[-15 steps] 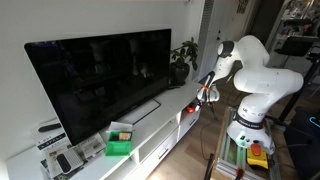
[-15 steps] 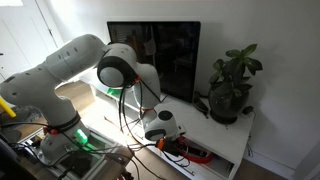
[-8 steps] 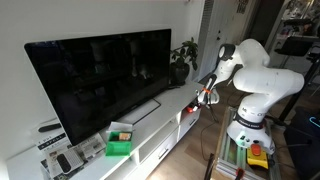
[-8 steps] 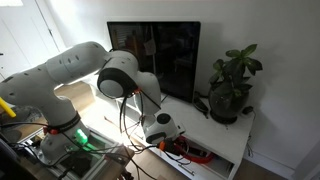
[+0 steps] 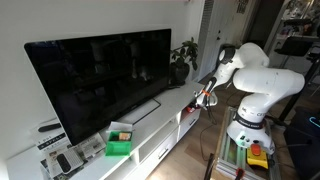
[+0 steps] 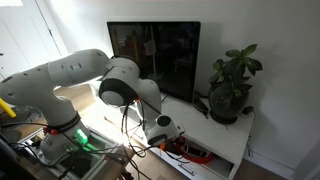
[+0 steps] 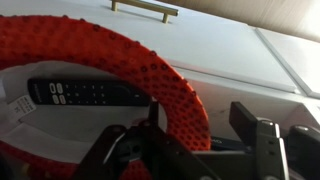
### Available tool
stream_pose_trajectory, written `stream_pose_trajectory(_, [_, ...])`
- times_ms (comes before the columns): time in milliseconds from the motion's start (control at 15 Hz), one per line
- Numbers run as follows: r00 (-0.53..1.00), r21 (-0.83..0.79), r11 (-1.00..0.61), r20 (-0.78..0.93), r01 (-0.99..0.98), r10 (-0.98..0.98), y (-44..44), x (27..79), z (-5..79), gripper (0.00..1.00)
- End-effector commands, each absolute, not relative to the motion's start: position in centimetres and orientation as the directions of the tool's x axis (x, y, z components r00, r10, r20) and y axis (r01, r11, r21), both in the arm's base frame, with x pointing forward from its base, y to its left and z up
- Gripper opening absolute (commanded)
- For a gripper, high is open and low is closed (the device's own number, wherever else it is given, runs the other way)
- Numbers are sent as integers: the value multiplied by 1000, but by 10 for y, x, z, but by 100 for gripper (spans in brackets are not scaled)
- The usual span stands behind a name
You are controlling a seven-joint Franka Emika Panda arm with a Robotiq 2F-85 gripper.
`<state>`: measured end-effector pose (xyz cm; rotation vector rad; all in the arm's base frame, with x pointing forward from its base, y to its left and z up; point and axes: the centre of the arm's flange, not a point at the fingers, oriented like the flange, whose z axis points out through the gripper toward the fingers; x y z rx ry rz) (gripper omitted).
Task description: Put the orange hat on top of the tv stand and take the remote control out of it
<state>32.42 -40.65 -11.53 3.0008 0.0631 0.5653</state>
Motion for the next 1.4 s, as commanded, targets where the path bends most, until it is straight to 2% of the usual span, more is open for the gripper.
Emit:
stream_pose_trajectory(0, [919,79,-997,392,12,42,-415,330,-125,94])
stream_pose_trajectory(67, [917,78,-997,397,13,43,-414,332,-125,99])
stream_pose_trajectory(133, [917,75,-997,397,11,40,-414,333,-125,94])
stream_pose_trajectory(200, [916,75,-997,400,14,43,-415,334,-125,69])
stream_pose_trajectory(267, [915,74,-997,401,15,44,-415,335,-125,69])
stream_pose_trajectory(333, [915,74,-997,401,16,44,-414,336,-126,65])
stream_pose_trajectory(933, [930,66,-998,367,-4,20,-420,336,-128,2])
stream_pose_trajectory(1333, [951,75,-996,308,-45,-19,-431,332,-125,1])
